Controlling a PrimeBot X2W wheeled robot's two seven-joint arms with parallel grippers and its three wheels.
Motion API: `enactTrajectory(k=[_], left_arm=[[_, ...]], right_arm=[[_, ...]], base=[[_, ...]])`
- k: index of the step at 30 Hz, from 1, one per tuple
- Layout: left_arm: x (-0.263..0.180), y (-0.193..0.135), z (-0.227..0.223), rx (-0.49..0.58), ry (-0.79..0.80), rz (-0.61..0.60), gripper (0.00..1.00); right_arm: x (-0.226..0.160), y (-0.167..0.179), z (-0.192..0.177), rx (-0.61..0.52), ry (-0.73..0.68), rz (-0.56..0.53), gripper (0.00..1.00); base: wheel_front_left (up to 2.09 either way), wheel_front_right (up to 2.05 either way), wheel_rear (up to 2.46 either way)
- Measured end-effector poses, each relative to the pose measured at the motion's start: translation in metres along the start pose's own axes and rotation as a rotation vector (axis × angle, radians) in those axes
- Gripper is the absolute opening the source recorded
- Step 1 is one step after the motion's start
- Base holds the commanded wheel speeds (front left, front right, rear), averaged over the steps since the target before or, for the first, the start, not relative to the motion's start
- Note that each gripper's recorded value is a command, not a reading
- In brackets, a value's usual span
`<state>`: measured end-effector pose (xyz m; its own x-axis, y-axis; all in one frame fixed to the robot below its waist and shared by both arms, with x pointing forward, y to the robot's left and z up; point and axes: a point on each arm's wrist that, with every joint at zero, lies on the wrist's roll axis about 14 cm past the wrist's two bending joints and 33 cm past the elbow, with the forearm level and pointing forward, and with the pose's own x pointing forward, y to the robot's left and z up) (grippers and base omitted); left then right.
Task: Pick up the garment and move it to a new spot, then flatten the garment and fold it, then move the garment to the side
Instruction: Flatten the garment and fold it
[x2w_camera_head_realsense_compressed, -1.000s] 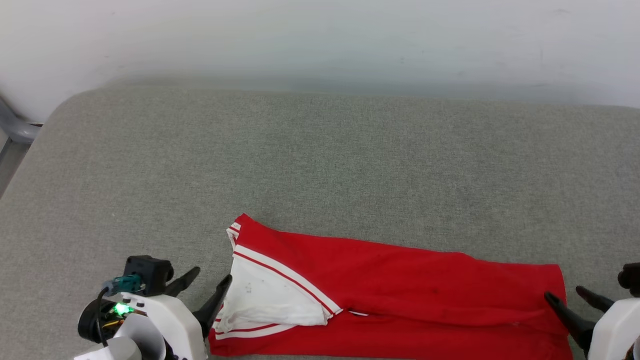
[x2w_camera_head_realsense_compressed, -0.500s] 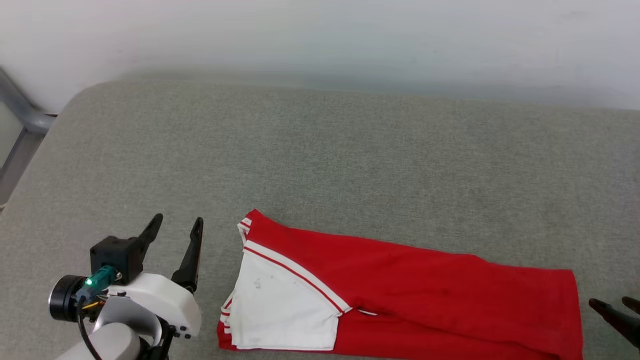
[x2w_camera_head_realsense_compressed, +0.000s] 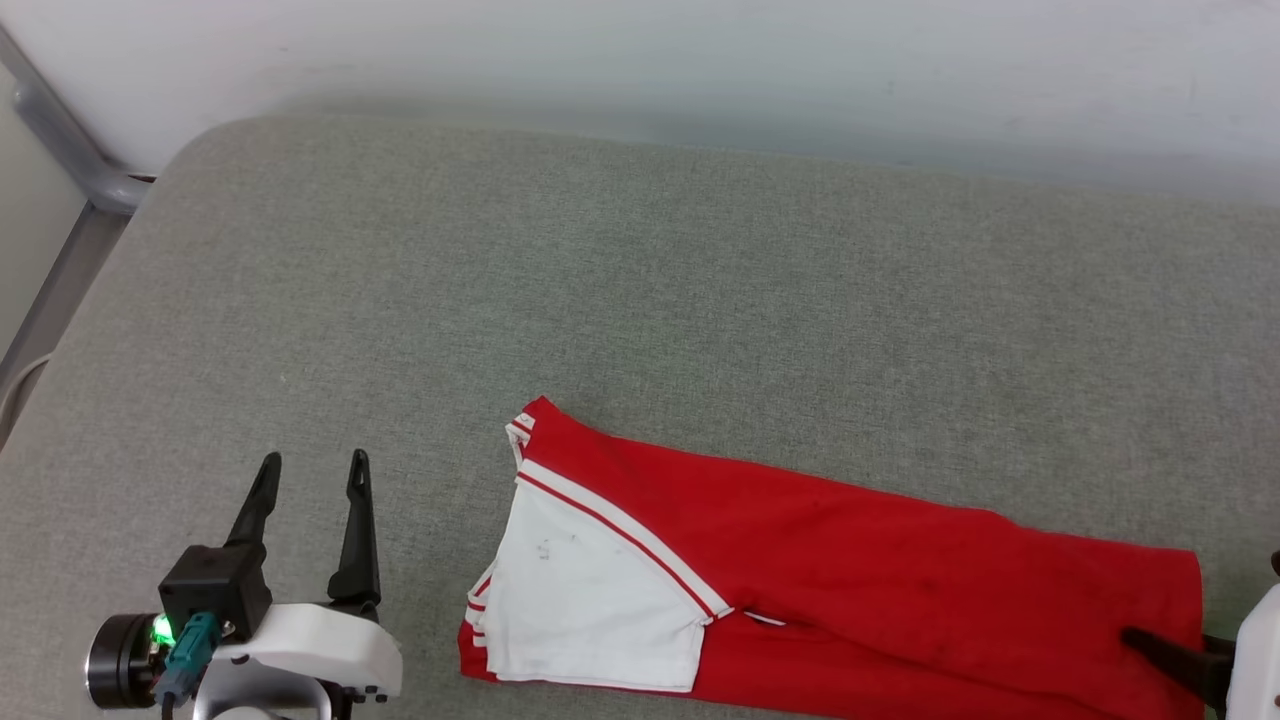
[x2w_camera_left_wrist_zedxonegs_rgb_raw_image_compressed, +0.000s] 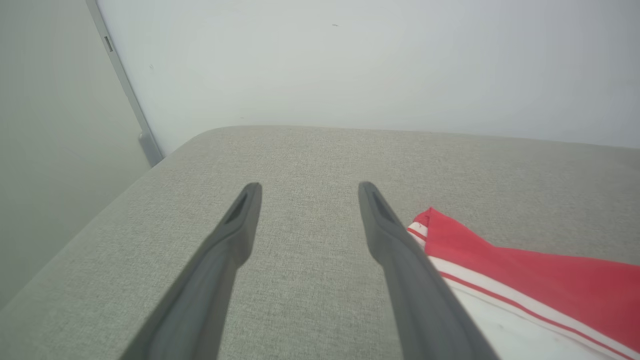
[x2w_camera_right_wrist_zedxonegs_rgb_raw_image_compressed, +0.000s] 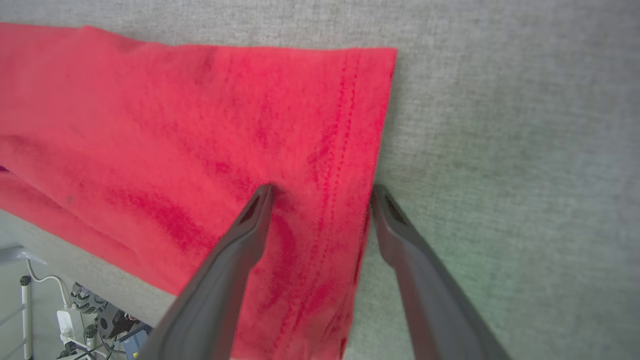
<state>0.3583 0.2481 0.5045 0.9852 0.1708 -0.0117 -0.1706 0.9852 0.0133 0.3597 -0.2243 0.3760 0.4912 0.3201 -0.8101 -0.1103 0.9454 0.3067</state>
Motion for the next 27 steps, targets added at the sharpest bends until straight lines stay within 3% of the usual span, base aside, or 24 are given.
enactTrajectory(k=[13, 14, 15, 16, 27], left_arm=[[-0.01, 0.006, -0.018, 0.011, 0.006, 0.039, 1.0], [-0.01, 0.005, -0.019, 0.011, 0.006, 0.039, 1.0], [-0.011, 0.005, -0.02, 0.013, 0.008, 0.039, 1.0], [-0.011, 0.006, -0.021, 0.017, 0.009, 0.039, 1.0], [-0.014, -0.002, -0.012, 0.029, -0.035, 0.012, 1.0]], right_arm=[[0.024, 0.027, -0.01, -0.015, 0.038, 0.076, 1.0], [0.024, 0.028, -0.011, -0.021, 0.041, 0.078, 0.85], [0.024, 0.028, -0.011, -0.023, 0.039, 0.079, 0.29], [0.024, 0.027, -0.012, -0.028, 0.037, 0.077, 0.0], [0.013, 0.029, 0.002, -0.035, -0.065, 0.096, 0.0]], base=[[0.0, 0.0, 0.0], [0.0, 0.0, 0.0], [0.0, 0.0, 0.0], [0.0, 0.0, 0.0], [0.0, 0.0, 0.0]])
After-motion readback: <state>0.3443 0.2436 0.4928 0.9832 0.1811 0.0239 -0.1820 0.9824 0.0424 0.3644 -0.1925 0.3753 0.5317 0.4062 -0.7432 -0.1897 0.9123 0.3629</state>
